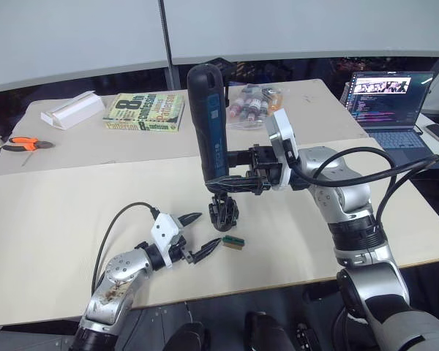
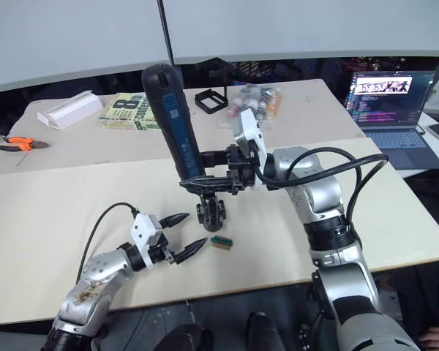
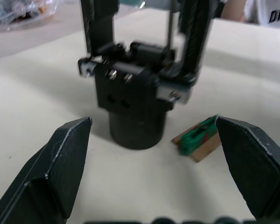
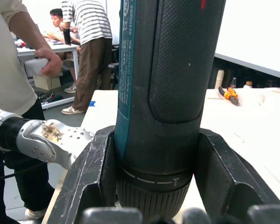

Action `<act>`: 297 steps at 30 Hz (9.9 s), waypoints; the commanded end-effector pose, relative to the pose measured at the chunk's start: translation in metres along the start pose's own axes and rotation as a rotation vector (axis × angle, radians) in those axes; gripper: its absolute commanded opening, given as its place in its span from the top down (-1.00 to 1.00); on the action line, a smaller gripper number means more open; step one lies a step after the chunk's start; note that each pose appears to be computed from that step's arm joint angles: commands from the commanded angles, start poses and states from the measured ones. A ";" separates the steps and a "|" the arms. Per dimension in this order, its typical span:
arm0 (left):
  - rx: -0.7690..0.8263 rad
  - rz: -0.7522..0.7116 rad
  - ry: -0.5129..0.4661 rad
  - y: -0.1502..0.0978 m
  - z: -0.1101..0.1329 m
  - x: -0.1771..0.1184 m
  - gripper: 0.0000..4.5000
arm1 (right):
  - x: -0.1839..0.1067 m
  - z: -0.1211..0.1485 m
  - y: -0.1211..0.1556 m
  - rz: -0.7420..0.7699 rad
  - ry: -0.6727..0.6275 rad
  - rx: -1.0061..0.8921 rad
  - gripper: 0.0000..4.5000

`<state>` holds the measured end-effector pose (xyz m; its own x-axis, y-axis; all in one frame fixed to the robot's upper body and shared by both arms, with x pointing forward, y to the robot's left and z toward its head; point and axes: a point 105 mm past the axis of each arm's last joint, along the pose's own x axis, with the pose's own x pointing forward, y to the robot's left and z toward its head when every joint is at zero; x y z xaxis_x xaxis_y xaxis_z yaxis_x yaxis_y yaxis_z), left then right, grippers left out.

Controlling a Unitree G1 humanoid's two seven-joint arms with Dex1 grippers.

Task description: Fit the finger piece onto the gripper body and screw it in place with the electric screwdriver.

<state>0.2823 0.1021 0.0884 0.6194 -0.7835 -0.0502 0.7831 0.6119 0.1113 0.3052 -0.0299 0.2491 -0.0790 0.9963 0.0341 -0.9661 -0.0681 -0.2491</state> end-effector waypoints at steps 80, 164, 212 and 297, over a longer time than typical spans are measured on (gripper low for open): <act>0.006 -0.058 0.002 0.011 -0.008 0.047 -0.02 | -0.001 -0.038 0.004 -0.074 0.120 0.060 0.14; 0.073 -0.002 -0.014 0.002 0.024 -0.125 -0.99 | -0.156 0.043 0.023 -0.396 0.075 -0.217 0.14; 0.030 -0.232 0.124 -0.027 -0.010 0.014 -0.99 | -0.043 -0.026 0.056 -0.138 -0.083 -0.160 0.14; 0.042 -0.226 0.104 -0.026 -0.011 0.025 -0.99 | -0.036 -0.033 0.048 -0.146 -0.003 -0.123 0.14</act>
<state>0.2755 0.0694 0.0636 0.4261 -0.8775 -0.2201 0.9046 0.4168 0.0897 0.2757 -0.0678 0.1905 0.0782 0.9958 0.0483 -0.9467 0.0893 -0.3096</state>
